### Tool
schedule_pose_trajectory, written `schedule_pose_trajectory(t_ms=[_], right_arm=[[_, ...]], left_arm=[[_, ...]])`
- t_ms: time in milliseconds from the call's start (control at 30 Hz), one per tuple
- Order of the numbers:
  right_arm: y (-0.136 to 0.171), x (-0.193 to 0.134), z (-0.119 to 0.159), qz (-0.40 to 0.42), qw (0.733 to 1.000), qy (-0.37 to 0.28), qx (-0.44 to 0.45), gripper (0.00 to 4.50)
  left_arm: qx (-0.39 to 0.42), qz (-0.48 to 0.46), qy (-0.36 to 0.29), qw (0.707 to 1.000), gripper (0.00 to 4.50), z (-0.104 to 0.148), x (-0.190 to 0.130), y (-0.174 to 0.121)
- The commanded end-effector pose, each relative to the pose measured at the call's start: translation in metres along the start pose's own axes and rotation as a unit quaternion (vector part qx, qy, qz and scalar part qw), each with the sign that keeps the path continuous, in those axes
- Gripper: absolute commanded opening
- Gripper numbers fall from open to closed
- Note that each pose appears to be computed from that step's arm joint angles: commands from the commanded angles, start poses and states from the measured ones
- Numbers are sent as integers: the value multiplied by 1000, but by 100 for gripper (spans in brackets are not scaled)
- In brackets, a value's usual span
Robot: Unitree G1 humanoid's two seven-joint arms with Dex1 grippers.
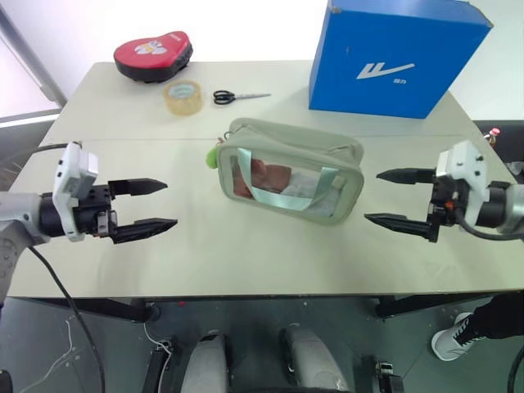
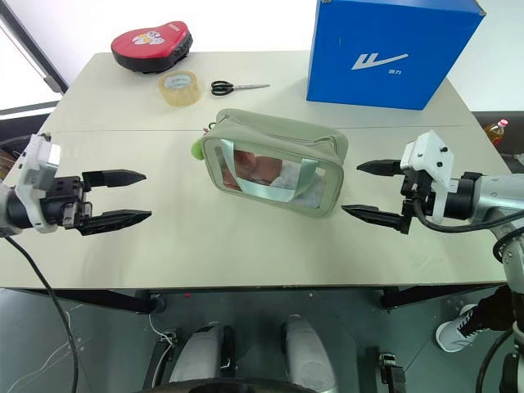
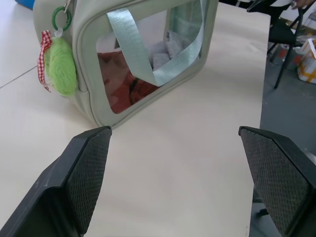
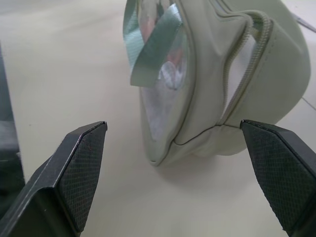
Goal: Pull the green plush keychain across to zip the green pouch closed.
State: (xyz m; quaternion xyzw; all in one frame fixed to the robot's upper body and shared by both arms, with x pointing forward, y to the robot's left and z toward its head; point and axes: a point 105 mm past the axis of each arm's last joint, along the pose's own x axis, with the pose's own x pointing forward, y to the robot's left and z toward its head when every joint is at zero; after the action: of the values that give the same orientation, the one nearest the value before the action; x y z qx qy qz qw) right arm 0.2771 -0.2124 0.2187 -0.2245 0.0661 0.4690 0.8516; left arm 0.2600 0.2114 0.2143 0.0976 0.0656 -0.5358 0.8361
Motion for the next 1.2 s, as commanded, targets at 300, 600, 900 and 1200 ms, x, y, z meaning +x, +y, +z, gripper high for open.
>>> schedule_pose_trajectory(t_ms=[300,600,900,1200], right_arm=[[-1,3,8,-9,999,-13,-28,450],[1,7,11,-4,999,-16,-33,450],[-2,7,27,-6,999,-18,-46,450],[4,12,100,16,993,-59,-98,450]], left_arm=[[23,-10,-6,1000,440,15,3,2],[30,-22,7,999,440,15,2,-1],[36,-29,2,999,440,16,4,-1],[45,-44,-11,998,440,18,15,2]])
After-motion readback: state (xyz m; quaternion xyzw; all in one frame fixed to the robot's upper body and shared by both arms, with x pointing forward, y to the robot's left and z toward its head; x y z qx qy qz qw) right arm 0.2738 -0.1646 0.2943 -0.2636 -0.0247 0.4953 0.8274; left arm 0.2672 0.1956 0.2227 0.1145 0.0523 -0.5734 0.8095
